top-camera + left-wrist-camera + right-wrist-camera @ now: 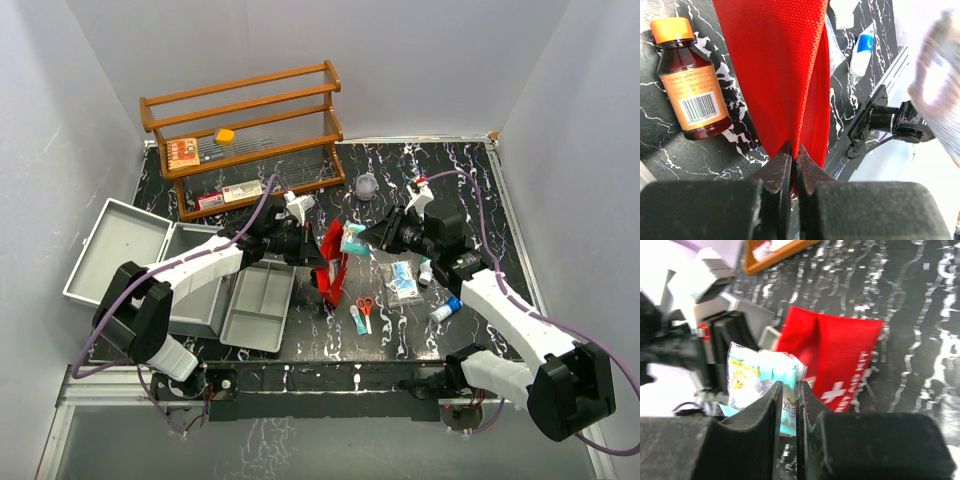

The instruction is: Organize the medicine kit

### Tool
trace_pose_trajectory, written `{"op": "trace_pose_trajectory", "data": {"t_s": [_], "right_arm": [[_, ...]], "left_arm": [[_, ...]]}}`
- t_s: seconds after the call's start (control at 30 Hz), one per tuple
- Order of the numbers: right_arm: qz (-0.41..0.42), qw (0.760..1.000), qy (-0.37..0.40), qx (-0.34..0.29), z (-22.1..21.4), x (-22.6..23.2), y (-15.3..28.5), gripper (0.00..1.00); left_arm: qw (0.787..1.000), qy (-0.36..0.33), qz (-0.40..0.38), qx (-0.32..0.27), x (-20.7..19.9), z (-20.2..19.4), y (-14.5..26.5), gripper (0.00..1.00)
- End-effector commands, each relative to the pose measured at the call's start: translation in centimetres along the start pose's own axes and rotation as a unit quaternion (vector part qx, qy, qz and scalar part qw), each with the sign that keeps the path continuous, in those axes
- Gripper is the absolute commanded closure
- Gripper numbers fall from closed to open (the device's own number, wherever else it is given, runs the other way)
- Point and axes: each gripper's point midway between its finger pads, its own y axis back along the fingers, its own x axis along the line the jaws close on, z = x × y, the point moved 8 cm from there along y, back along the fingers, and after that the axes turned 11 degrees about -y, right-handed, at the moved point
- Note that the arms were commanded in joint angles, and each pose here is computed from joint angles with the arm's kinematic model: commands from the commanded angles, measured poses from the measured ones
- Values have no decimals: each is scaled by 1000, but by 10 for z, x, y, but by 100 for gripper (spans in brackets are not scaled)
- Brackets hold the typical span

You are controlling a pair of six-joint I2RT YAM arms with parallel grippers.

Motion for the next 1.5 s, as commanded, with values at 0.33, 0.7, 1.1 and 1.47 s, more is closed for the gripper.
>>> {"op": "trace_pose_trajectory", "data": {"t_s": [0.33, 0.7, 1.1, 1.47], "right_arm": [[80, 994, -71, 18, -30, 48, -35, 88], [26, 992, -124, 25, -46, 22, -55, 87], [-19, 993, -118, 7, -53, 6, -63, 82], [-79, 993, -85, -28, -42, 2, -52, 70]], "left_arm": [[1000, 10, 6, 18, 1, 3, -7, 100], [1000, -2, -19, 4, -6, 5, -2, 100], [999, -10, -34, -5, -13, 7, 3, 100], [1000, -11, -19, 2, -9, 6, 2, 100]]}}
